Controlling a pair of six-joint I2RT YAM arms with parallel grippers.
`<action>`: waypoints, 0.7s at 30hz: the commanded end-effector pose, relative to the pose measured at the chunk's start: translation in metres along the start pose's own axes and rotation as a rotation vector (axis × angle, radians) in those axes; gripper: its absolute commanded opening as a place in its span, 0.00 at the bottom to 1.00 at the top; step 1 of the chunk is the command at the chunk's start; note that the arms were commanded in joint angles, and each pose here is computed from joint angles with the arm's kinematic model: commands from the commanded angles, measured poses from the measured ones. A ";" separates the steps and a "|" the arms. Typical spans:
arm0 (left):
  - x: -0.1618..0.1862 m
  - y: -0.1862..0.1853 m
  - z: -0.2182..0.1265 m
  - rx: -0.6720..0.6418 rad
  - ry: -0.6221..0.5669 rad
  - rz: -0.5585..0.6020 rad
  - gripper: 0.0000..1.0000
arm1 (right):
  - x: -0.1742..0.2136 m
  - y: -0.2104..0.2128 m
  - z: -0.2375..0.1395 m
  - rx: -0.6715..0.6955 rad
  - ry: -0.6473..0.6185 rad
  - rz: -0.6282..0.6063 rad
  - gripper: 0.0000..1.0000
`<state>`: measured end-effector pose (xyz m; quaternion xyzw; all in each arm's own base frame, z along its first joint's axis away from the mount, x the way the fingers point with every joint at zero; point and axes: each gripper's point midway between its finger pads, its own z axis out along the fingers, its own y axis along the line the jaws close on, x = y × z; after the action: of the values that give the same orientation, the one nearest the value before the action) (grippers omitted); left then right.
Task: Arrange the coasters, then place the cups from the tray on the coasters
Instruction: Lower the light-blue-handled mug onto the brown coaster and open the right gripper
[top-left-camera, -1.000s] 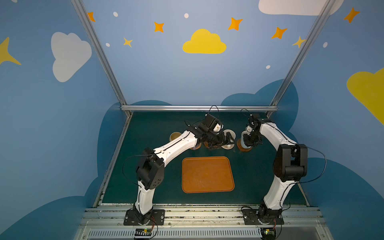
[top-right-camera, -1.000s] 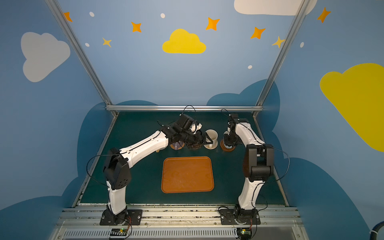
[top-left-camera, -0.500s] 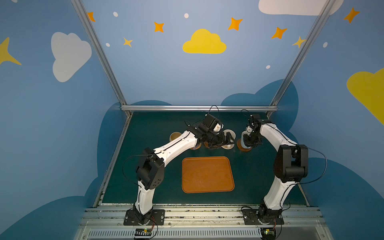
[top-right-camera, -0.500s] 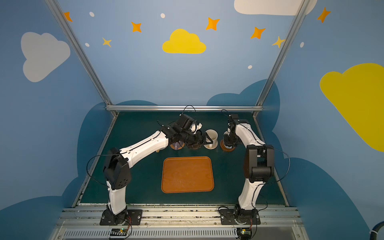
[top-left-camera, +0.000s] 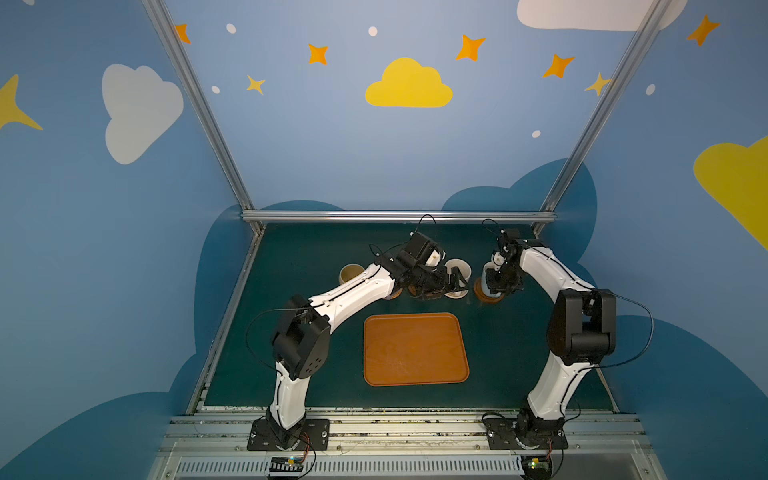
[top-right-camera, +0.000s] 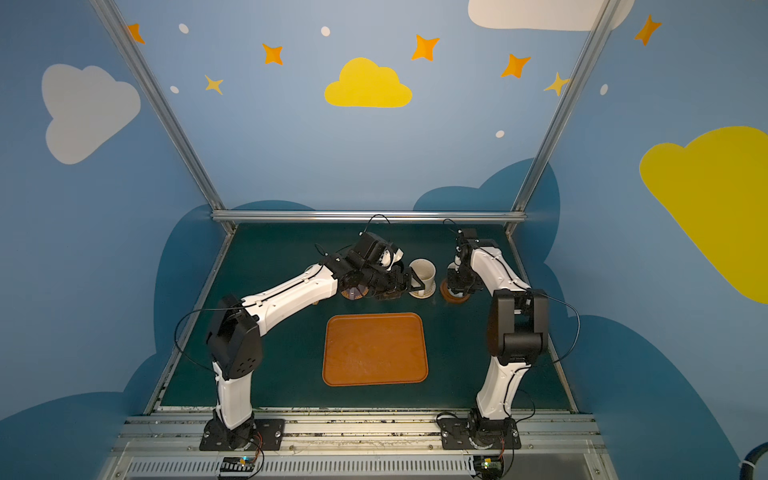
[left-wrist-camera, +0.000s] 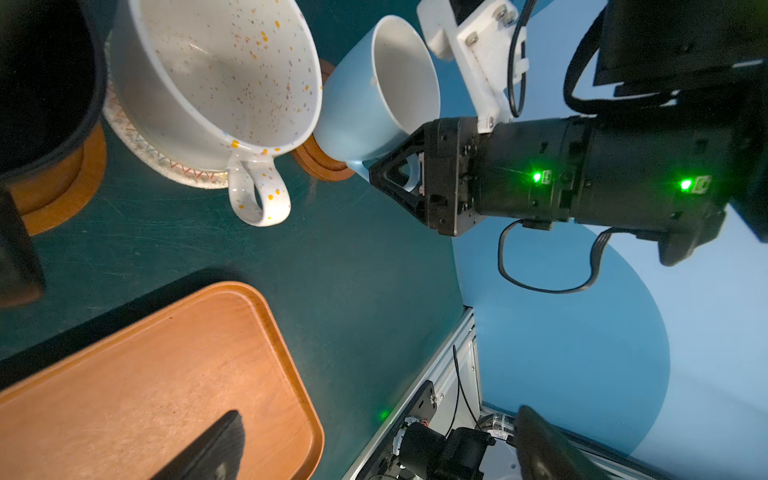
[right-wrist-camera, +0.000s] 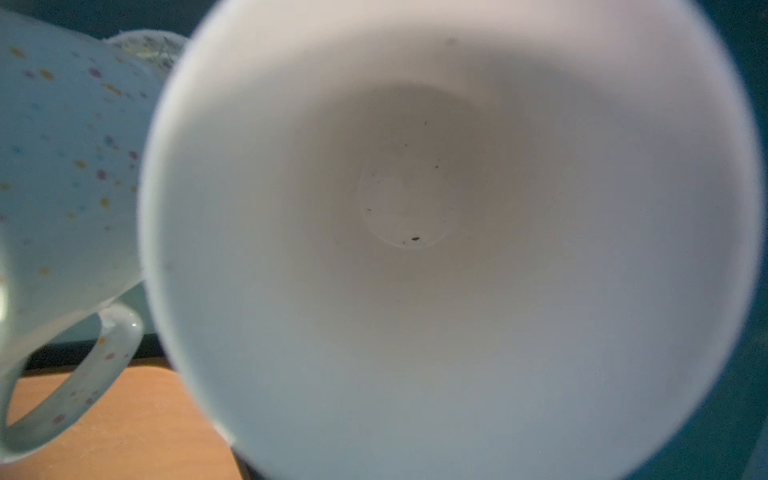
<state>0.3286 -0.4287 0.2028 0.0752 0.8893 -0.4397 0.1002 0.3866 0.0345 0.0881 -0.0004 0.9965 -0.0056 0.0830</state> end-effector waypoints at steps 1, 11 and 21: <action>0.000 -0.015 -0.012 0.033 -0.018 0.019 1.00 | 0.002 -0.003 0.000 0.012 0.005 0.015 0.31; -0.001 -0.016 -0.012 0.041 -0.018 0.018 1.00 | 0.001 -0.006 0.000 0.042 -0.016 0.003 0.16; 0.001 -0.018 -0.012 0.055 -0.011 0.017 1.00 | 0.002 0.002 0.001 -0.018 -0.047 -0.006 0.09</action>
<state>0.3281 -0.4302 0.2033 0.0717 0.8867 -0.4463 0.0971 0.3828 0.0328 0.0833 0.0030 0.9956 -0.0066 0.0932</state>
